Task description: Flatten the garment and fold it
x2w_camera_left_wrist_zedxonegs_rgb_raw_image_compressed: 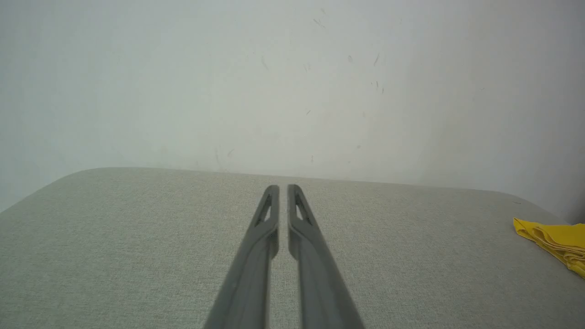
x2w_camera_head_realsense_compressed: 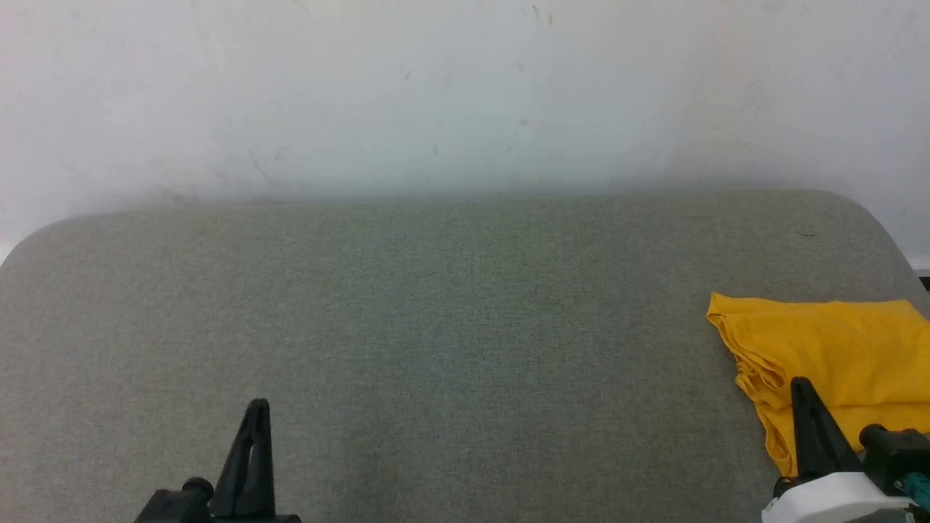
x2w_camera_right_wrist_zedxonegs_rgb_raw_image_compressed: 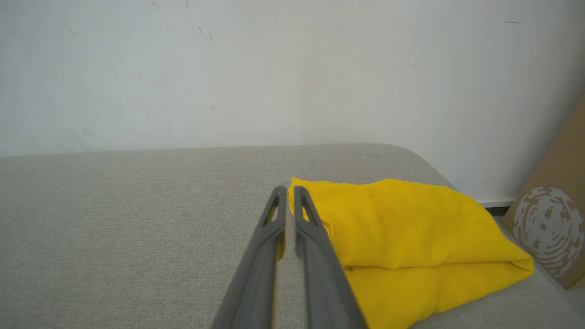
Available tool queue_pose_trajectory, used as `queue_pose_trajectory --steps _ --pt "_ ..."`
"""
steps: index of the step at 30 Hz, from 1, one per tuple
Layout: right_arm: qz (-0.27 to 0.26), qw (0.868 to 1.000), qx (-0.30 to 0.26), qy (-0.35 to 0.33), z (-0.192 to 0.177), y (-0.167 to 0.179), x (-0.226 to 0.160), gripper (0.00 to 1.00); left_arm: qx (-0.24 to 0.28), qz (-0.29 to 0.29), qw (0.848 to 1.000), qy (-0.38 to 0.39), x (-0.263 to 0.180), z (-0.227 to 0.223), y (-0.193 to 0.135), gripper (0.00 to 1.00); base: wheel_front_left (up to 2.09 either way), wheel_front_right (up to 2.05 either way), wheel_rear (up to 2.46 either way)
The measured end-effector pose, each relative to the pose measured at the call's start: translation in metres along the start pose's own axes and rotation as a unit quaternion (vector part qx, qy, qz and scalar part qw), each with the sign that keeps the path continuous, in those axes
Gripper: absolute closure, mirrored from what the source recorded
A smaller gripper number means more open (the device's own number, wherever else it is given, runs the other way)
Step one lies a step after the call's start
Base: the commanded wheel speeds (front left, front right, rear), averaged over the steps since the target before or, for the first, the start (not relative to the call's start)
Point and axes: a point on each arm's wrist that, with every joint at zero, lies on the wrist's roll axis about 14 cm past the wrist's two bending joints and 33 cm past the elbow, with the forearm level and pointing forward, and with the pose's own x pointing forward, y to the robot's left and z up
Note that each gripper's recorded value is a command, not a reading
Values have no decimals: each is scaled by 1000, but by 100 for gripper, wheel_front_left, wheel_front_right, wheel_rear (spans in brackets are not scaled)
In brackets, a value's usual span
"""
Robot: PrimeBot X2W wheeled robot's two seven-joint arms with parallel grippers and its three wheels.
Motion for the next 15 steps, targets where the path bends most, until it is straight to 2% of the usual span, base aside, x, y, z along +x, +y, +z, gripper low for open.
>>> queue_pose_trajectory --steps 15 --pt "7 1000 -2 6 -1 4 2 100 1 -1 1000 15 2 -5 -1 100 0 0 0"
